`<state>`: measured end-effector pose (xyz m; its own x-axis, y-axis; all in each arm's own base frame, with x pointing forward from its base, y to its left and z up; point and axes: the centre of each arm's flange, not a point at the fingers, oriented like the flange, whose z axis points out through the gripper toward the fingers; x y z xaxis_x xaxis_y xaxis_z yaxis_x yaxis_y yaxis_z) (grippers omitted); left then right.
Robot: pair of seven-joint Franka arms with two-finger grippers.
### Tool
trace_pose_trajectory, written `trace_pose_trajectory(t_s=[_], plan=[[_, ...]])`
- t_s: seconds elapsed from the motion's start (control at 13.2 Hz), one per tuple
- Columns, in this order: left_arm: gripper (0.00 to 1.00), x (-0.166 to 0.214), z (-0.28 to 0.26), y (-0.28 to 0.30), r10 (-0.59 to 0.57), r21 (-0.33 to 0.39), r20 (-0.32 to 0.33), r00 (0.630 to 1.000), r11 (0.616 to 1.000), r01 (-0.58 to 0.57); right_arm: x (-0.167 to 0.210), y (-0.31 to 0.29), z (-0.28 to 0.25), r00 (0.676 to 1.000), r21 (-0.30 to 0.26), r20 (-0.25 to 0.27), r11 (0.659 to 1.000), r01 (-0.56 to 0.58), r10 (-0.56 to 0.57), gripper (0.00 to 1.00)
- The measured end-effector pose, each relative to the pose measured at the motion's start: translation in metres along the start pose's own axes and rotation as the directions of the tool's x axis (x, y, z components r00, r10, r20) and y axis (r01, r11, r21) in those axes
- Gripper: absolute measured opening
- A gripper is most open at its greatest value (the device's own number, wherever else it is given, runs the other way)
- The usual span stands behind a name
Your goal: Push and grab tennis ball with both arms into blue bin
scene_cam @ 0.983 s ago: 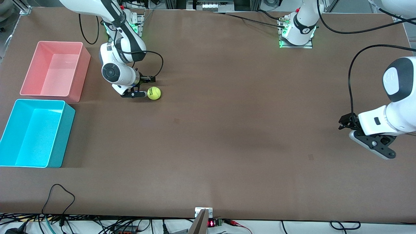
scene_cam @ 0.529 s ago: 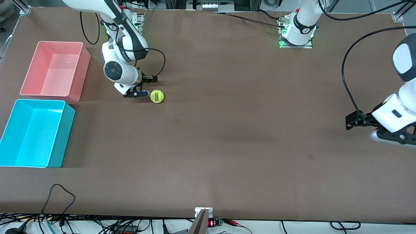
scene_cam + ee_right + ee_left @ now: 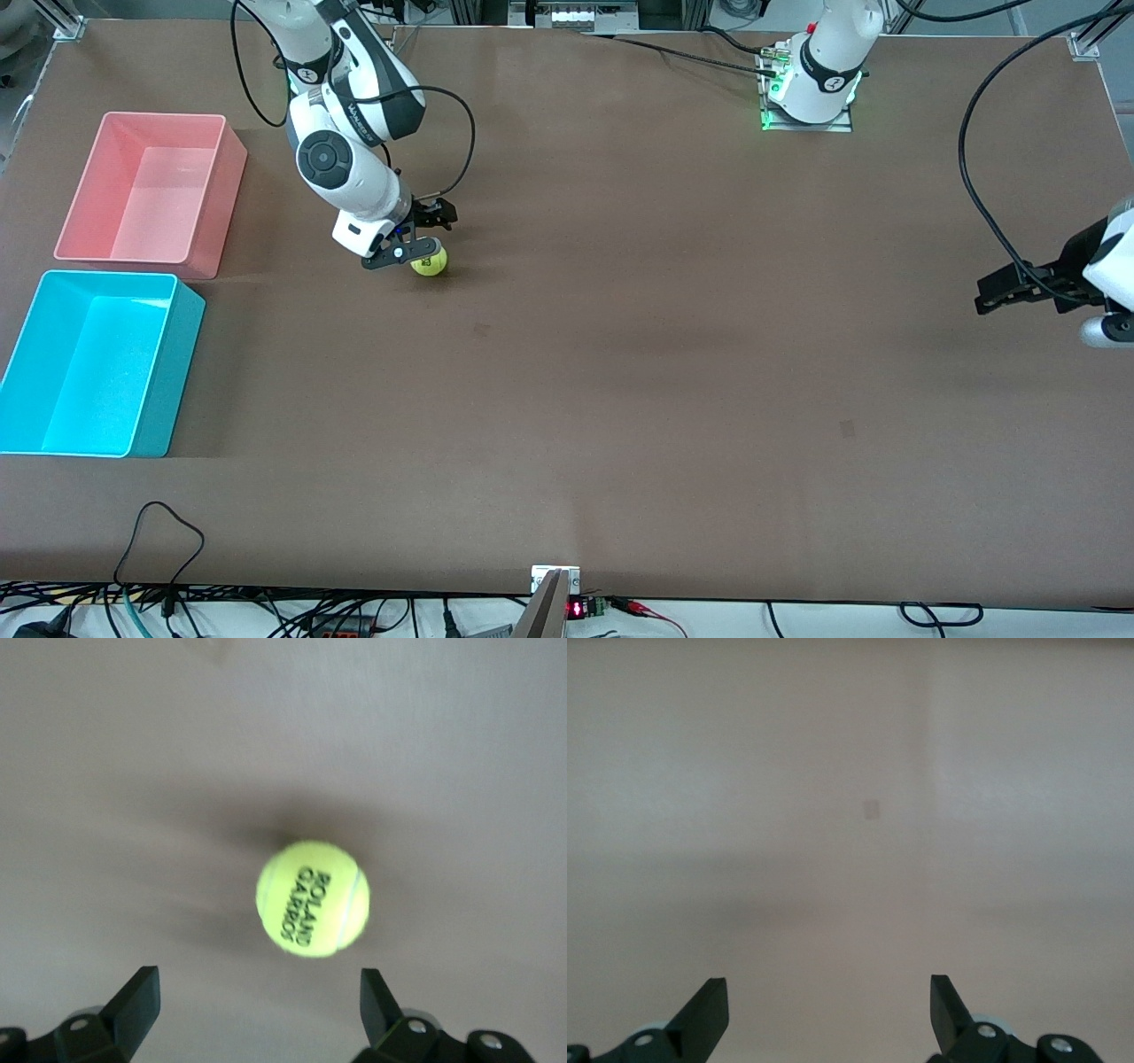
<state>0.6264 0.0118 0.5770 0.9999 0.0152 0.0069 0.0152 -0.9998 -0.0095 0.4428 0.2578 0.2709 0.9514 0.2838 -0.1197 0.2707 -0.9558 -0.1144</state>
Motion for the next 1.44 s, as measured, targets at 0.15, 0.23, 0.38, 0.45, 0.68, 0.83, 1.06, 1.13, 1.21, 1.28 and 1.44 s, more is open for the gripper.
trace_pose_trajectory(t_s=[0.15,0.23,0.38,0.45,0.68,0.83,1.06,1.13,1.21,1.28,1.44], plan=[[1.00,-0.011,0.000,0.004,0.000,-0.002,0.020,1.000,1.000,0.000,0.006,0.000,0.000,0.999,-0.012,-0.040,1.000,0.029,-0.030,1.00],[1.00,-0.015,0.000,0.004,-0.003,-0.001,0.025,1.000,1.000,0.003,0.007,0.001,0.004,0.998,-0.010,-0.044,0.999,0.045,-0.045,1.00],[1.00,-0.022,0.001,0.002,-0.008,0.000,0.028,1.000,1.000,0.008,0.009,0.006,0.018,0.998,-0.007,-0.029,0.998,0.062,-0.063,1.00],[1.00,-0.026,0.003,0.001,-0.009,0.000,0.018,1.000,1.000,0.009,0.010,0.009,0.026,0.997,-0.015,-0.021,0.997,0.074,-0.074,1.00],[1.00,-0.040,0.008,0.003,-0.008,0.002,0.017,1.000,1.000,0.008,0.014,0.020,0.037,0.995,-0.042,-0.022,0.994,0.097,-0.098,1.00],[1.00,-0.049,0.008,0.004,-0.009,0.004,0.022,1.000,1.000,0.009,0.016,0.029,0.046,0.996,-0.039,-0.015,0.995,0.092,-0.093,1.00],[1.00,-0.055,0.011,0.008,-0.004,0.005,0.034,0.999,1.000,0.004,0.017,0.030,0.062,0.996,-0.028,-0.008,0.995,0.092,-0.092,1.00],[1.00,-0.056,0.012,0.009,-0.003,0.005,0.037,0.999,1.000,0.003,0.017,0.030,0.068,0.996,-0.025,-0.004,0.995,0.092,-0.093,1.00],[1.00,-0.057,0.013,0.010,-0.003,0.005,0.039,0.999,1.000,0.002,0.016,0.030,0.073,0.996,-0.023,0.001,0.995,0.093,-0.093,1.00],[1.00,-0.057,0.013,0.011,-0.004,0.005,0.043,0.999,1.000,0.004,0.016,0.030,0.076,0.996,-0.022,0.004,0.995,0.094,-0.094,1.00],[1.00,-0.058,0.013,0.011,-0.008,0.005,0.048,0.999,1.000,0.008,0.016,0.030,0.078,0.995,-0.021,0.008,0.995,0.095,-0.095,1.00]])
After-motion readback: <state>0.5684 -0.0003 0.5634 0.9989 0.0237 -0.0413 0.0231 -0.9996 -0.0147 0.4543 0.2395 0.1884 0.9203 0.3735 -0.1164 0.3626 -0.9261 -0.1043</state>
